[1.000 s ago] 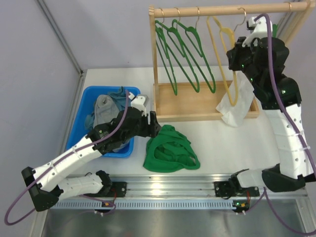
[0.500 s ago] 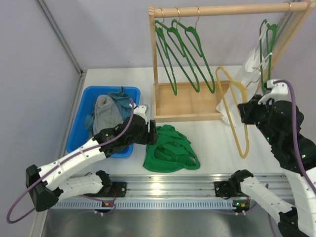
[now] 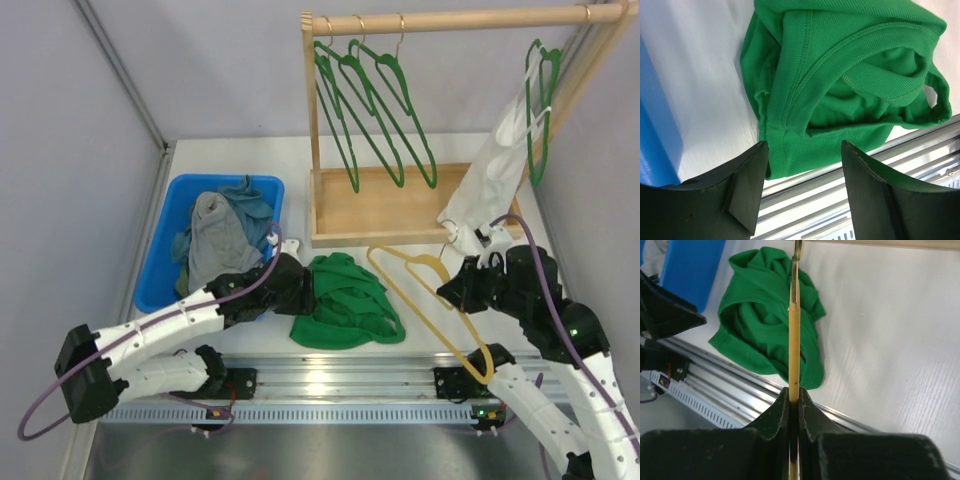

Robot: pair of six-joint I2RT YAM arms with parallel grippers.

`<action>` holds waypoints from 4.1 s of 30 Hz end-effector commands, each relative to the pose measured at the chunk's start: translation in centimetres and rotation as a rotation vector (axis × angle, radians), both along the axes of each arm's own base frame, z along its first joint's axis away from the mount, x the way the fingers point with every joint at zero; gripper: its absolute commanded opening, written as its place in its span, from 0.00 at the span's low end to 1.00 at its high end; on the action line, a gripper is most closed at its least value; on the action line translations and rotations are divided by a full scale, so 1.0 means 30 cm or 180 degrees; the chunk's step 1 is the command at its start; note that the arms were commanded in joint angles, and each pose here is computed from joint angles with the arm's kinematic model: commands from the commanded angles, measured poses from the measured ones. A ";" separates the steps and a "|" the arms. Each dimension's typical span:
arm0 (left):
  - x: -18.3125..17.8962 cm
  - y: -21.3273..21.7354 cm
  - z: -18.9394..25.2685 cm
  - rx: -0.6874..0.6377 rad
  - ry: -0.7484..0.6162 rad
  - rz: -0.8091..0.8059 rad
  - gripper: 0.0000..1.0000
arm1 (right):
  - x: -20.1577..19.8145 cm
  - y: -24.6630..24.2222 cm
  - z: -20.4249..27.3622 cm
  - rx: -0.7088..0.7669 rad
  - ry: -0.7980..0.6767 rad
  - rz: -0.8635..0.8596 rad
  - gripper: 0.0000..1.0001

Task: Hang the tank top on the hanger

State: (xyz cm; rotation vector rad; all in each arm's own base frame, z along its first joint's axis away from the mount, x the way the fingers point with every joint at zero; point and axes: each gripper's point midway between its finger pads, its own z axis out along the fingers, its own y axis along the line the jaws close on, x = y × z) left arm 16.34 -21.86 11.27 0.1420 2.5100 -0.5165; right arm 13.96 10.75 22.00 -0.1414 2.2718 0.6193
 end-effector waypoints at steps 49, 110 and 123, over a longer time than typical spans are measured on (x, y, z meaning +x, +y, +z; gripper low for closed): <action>0.076 -0.101 0.093 0.0529 -0.0234 -0.0218 0.00 | -0.127 0.173 0.051 0.0480 -0.0096 0.1381 0.00; 0.068 -0.122 0.384 0.0462 -0.0524 -0.0390 0.25 | -0.015 0.504 0.058 0.1144 -0.1436 0.1618 0.00; 0.039 -0.179 0.541 -0.0278 -0.1046 -0.0837 0.61 | -0.037 0.539 0.015 0.1212 -0.1341 0.1726 0.00</action>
